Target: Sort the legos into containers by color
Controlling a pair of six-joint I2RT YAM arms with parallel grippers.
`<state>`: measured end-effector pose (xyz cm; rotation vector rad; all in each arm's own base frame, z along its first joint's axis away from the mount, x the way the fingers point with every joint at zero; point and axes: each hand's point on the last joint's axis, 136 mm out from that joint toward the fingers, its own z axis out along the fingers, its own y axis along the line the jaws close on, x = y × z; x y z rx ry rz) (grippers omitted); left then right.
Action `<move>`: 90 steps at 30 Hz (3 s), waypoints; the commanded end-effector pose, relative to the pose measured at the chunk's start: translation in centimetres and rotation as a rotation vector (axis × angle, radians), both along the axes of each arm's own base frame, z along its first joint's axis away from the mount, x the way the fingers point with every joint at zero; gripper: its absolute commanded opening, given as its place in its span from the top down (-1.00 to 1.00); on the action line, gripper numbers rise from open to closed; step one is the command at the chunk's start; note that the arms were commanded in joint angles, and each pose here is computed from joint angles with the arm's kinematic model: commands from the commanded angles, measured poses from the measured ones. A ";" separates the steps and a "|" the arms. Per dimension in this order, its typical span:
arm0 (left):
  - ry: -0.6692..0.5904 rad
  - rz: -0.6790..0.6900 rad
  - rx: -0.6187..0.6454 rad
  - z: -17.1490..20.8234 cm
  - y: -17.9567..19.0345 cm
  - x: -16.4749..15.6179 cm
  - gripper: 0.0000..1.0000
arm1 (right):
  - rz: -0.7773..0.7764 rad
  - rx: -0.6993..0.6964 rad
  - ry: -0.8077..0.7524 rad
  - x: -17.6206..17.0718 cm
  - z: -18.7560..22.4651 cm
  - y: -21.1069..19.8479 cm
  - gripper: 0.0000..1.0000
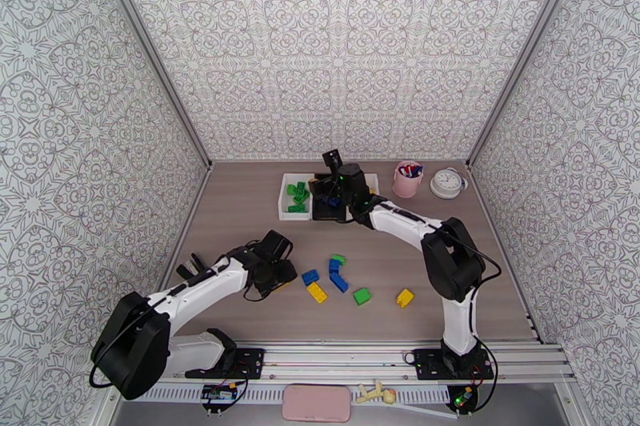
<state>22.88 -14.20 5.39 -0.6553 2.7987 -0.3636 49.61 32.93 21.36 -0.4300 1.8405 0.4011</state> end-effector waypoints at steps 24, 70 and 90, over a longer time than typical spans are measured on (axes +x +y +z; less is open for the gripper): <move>-0.679 -0.482 -0.209 13.0 -15.7 23.1 -0.35 | -0.364 0.019 0.089 -7.5 -1.4 -16.2 -0.99; -0.968 -0.600 -0.200 16.6 -22.6 30.4 -0.99 | -0.365 0.006 0.209 -12.3 -2.7 -18.5 -0.99; -1.057 -0.979 -0.219 16.8 -15.5 12.1 -0.99 | -0.187 -0.005 0.524 -14.6 -9.5 -13.5 -0.85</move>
